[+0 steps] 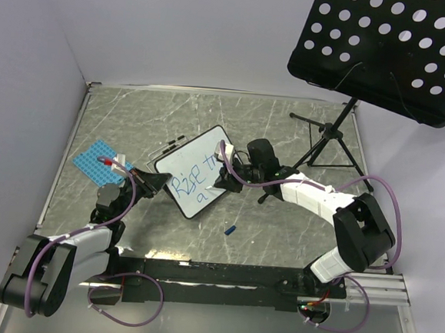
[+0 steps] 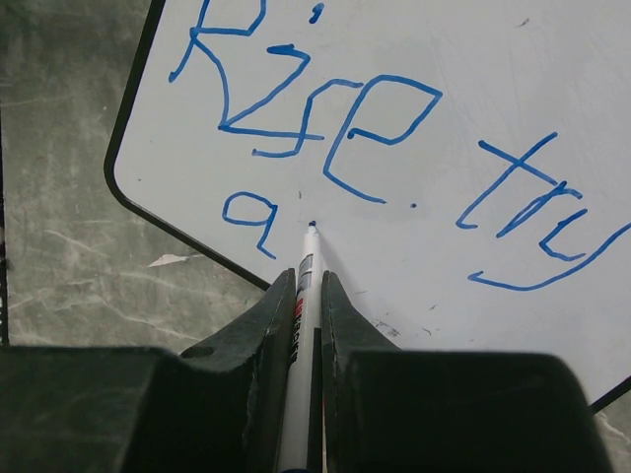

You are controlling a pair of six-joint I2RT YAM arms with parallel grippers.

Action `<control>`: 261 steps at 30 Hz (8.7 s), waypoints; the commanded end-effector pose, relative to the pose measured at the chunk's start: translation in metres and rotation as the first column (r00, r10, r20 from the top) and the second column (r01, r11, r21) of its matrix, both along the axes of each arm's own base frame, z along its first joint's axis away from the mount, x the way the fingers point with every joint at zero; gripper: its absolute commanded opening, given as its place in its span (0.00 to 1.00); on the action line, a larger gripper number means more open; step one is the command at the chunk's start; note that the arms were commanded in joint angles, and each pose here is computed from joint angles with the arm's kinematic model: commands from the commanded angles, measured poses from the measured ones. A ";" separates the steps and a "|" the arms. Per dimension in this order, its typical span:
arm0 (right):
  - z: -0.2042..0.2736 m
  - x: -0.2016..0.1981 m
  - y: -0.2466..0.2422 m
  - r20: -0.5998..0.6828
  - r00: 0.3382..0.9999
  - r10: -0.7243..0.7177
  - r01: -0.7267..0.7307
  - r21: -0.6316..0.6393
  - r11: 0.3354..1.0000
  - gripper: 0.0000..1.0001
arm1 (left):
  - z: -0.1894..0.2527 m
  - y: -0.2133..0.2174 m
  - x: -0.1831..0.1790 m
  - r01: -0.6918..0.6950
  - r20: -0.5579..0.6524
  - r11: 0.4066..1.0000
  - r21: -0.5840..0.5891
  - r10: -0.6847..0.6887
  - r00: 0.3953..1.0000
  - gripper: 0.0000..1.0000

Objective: Write a sentence on the whiteboard

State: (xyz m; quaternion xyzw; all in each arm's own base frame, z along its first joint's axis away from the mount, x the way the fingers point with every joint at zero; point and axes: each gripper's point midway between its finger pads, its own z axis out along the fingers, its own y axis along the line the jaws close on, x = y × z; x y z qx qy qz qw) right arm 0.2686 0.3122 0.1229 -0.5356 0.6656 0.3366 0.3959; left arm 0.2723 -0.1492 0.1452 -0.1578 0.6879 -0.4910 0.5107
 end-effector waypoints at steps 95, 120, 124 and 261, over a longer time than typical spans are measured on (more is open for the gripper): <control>0.031 -0.002 -0.002 0.027 0.999 0.031 -0.032 0.040 0.999 0.00 | -0.006 -0.003 -0.016 0.032 0.028 0.999 -0.007 -0.032 0.999 0.01; 0.033 0.006 0.012 -0.005 1.000 0.026 -0.025 0.058 0.998 0.00 | -0.007 -0.004 -0.018 0.037 0.027 0.999 -0.013 -0.037 0.999 0.01; 0.027 0.007 0.014 -0.017 0.999 0.028 -0.027 0.048 0.998 0.00 | -0.007 -0.004 -0.018 0.037 0.027 0.999 -0.013 -0.037 0.999 0.01; 0.021 0.028 -0.024 -0.053 0.998 -0.030 0.035 0.094 0.995 0.00 | -0.004 -0.004 -0.019 0.041 0.048 0.999 0.007 -0.041 0.998 0.01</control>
